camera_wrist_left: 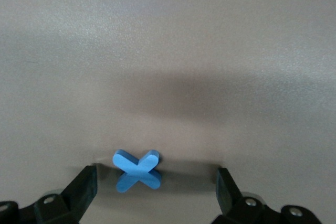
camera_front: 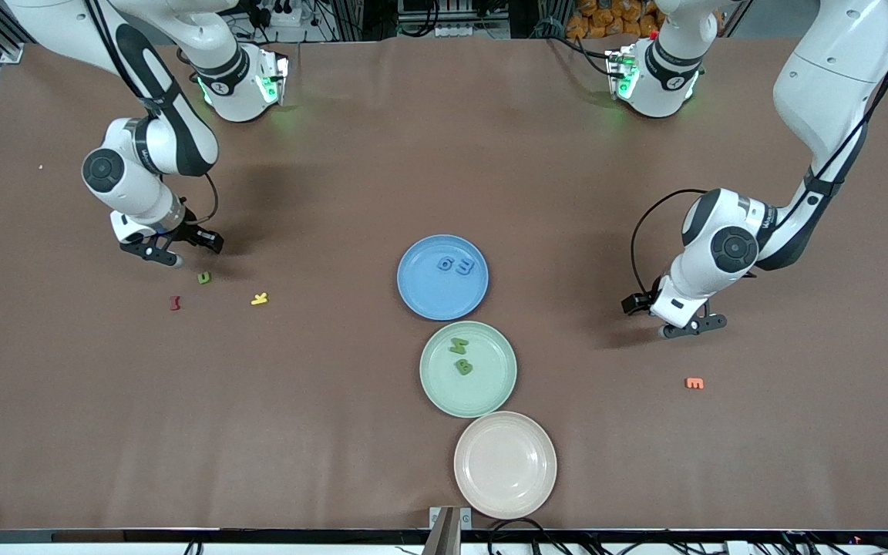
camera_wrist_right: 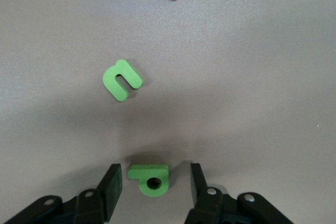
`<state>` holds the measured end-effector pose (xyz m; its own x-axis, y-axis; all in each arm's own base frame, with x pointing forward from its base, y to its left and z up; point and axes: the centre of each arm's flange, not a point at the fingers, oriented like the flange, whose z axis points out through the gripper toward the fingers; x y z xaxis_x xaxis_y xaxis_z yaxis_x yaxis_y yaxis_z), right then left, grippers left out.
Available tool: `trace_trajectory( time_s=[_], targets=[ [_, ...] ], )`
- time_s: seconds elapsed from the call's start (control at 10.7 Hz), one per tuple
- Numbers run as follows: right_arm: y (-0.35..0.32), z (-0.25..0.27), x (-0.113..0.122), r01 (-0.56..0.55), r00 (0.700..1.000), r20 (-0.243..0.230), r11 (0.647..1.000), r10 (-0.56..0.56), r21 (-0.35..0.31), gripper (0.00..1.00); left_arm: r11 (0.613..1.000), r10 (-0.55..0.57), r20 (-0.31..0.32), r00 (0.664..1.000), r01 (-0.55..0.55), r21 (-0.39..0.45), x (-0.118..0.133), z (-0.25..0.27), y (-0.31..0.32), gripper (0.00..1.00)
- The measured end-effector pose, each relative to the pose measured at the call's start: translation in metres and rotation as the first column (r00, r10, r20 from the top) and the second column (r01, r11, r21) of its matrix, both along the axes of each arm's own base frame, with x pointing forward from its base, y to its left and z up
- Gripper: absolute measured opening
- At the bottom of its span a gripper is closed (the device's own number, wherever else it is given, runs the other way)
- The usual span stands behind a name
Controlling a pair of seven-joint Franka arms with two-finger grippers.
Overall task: Sort letters by color into matching plates
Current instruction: 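Grasp the green d with the right gripper while the left gripper grasps the blue X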
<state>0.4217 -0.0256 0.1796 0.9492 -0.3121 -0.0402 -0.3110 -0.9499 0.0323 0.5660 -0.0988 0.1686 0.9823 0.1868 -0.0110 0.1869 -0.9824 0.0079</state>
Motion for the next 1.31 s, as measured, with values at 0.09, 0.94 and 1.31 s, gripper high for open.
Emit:
trace_trajectory(
  time_s=[0.09,0.94,1.31],
  targets=[
    [0.000,-0.002,-0.001,0.000,1.000,-0.002,1.000,0.000,-0.001,0.61,1.000,0.000,0.001,1.000,0.000,0.000,0.000,0.000,0.000,1.00],
    [0.002,-0.007,0.000,-0.006,1.000,0.002,1.000,0.006,-0.002,0.37,1.000,-0.003,0.026,1.000,0.004,-0.005,0.008,0.009,-0.003,0.34],
    [0.009,-0.007,0.001,-0.024,1.000,-0.016,1.000,0.024,-0.001,0.36,1.000,-0.014,0.038,0.999,0.014,-0.007,0.011,0.014,-0.010,0.34]
  ],
)
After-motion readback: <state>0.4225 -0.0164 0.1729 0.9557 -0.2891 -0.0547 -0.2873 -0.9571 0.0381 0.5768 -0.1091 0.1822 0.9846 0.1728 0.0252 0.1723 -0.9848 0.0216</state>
